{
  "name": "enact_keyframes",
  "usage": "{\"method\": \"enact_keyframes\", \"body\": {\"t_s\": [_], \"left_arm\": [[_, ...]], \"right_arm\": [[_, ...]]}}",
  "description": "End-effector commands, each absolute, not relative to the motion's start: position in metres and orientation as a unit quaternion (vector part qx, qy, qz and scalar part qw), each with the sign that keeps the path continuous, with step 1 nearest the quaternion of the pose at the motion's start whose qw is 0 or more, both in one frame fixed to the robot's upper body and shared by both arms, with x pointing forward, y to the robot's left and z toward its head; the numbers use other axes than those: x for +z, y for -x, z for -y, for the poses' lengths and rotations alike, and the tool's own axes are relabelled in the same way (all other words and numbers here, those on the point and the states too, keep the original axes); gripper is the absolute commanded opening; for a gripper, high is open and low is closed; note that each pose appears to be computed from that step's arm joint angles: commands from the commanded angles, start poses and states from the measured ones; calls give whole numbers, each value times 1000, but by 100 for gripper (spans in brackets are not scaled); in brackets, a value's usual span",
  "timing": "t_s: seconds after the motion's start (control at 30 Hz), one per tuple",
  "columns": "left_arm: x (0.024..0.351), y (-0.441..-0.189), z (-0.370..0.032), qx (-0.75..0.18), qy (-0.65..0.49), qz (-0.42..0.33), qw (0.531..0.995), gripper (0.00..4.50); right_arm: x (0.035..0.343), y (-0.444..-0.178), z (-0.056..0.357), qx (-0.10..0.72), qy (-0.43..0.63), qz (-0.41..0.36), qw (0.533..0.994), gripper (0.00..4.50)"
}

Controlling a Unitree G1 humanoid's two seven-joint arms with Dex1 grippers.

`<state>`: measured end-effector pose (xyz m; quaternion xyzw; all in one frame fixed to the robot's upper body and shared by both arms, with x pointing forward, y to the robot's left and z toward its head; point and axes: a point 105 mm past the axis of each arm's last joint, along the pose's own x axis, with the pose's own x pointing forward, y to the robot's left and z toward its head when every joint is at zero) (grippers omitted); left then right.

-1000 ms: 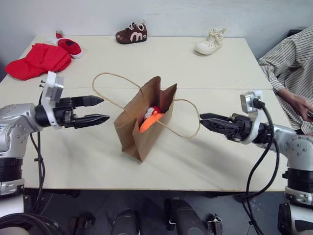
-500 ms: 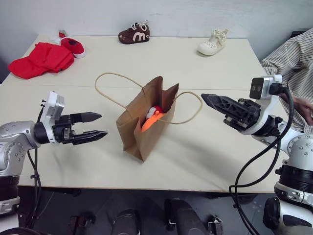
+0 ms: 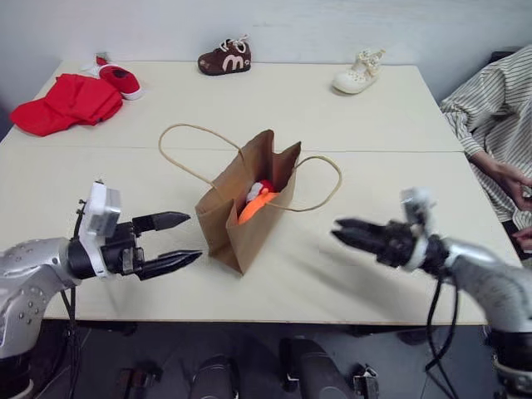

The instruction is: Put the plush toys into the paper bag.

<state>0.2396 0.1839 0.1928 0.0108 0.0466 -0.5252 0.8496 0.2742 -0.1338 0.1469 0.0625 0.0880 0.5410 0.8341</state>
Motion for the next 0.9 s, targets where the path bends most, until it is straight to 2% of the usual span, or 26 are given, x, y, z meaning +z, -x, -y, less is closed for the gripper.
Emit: {"method": "enact_keyframes", "body": {"t_s": [0.03,0.1,0.13,0.37,0.5,0.63,0.77,0.9], "left_arm": [[202,-244,-166,-513,-20,7,858,450],[203,-249,-160,-502,-19,22,864,450],[202,-249,-157,-501,-13,24,865,450],[201,-240,-136,-510,18,43,859,450],[194,-253,-126,-478,14,54,876,450],[181,-268,-128,-440,-12,50,897,450],[176,-280,-135,-416,-12,55,908,360],[180,-287,-128,-428,12,71,901,226]], "right_arm": [[146,-266,94,599,34,-18,800,79],[143,-269,78,607,47,2,793,10],[142,-271,71,609,48,8,792,2],[135,-286,30,622,88,31,777,2],[140,-292,13,620,83,40,779,2],[138,-287,9,629,85,35,772,2],[138,-281,12,638,83,36,764,0],[138,-278,21,638,78,37,765,0]]}}
